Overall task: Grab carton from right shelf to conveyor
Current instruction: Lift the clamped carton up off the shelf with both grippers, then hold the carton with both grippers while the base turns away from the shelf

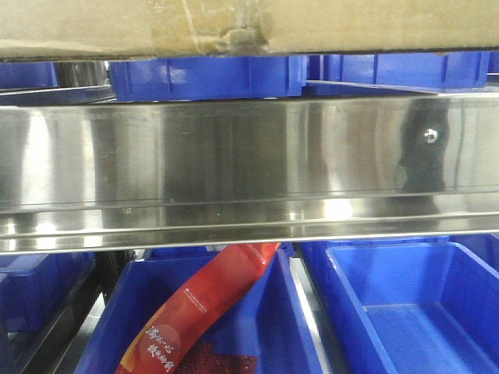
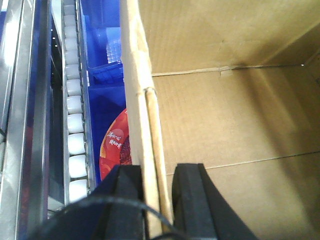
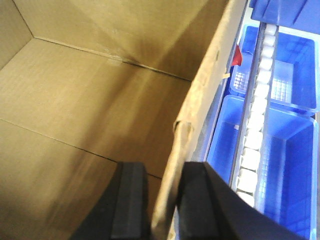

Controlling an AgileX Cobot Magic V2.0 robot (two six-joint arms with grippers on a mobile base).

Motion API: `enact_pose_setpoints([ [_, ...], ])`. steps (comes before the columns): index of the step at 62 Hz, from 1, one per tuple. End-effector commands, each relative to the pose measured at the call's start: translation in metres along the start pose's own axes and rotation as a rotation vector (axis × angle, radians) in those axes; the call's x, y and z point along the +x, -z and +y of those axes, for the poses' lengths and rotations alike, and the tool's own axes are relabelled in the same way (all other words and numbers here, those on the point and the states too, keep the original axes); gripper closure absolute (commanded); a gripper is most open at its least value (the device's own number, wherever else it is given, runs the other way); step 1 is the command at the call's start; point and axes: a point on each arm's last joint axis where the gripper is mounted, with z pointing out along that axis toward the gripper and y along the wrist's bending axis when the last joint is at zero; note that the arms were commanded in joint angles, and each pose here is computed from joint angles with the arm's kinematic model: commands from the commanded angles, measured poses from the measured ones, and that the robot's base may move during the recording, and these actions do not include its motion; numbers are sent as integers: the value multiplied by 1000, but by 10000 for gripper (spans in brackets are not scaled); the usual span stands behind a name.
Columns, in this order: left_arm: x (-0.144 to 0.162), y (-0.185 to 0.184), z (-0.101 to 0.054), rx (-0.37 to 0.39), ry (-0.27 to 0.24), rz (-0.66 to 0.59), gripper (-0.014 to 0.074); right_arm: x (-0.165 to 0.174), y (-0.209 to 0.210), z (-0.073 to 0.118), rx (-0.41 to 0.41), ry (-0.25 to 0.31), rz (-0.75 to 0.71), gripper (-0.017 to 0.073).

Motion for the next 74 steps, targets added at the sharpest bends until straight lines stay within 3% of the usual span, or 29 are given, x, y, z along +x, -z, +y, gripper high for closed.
enact_pose_setpoints([
  [1, -3, 8, 3, -2, -10, -60, 601, 0, 9, 0, 1, 36, -45, 629],
  [74, -3, 8, 3, -2, -10, -60, 601, -13, 11, 1, -4, 35, -180, 629],
])
